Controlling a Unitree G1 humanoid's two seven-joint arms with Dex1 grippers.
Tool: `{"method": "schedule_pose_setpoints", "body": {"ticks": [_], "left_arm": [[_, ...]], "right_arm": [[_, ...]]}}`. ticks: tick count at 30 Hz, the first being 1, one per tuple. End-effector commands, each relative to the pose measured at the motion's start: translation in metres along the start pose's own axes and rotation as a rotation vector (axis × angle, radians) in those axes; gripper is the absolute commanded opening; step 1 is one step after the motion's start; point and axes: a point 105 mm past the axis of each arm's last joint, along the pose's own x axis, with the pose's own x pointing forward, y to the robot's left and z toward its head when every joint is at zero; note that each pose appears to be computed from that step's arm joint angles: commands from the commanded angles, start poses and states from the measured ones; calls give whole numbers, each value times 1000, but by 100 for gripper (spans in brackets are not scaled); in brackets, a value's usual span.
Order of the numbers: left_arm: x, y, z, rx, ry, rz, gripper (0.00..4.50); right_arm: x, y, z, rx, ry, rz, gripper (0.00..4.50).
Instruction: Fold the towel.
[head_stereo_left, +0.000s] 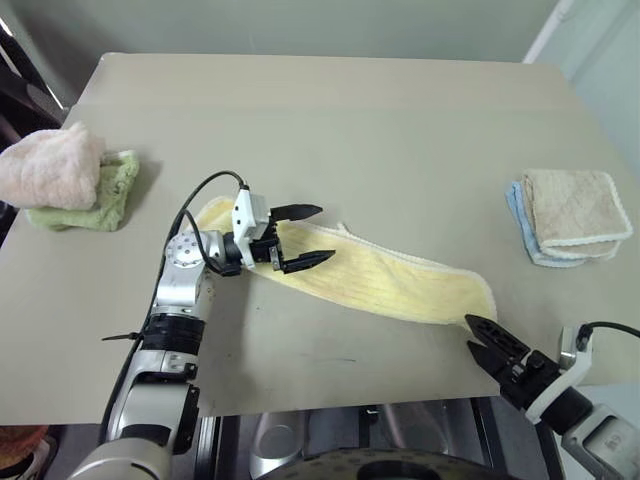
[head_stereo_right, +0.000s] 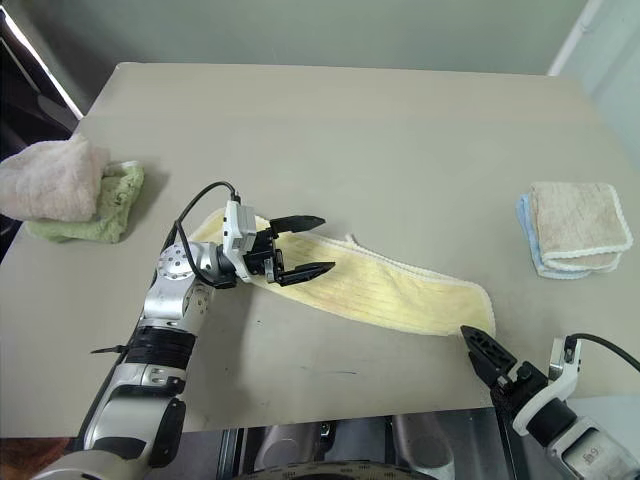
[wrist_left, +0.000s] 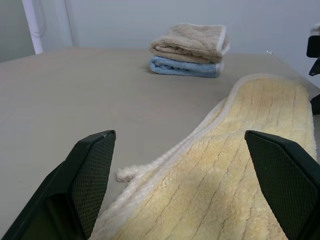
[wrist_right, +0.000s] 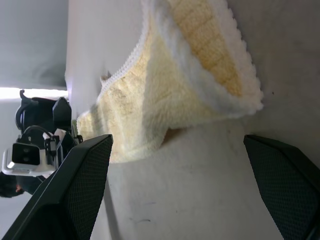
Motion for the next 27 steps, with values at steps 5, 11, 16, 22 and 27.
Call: {"method": "schedule_pose_setpoints", "body": {"ticks": [5,11,16,22,27], "left_arm": [[-1,-2,3,29,-6,12,450],[-1,0,3,41,-4,22,450],[-1,3,4,51,-2,29,450],[-2,6,4,61,-1,34,450],[-1,7,4,70,4,30,450]], "right_arm": [[4,-11,22,6,-67,-52,446],[13,-12,36,18,-102,-54,446],[18,-8,39,15,-103,-40,429],[20,-5,35,19,-97,-33,252],[16,-4,29,6,-78,-27,84]]}}
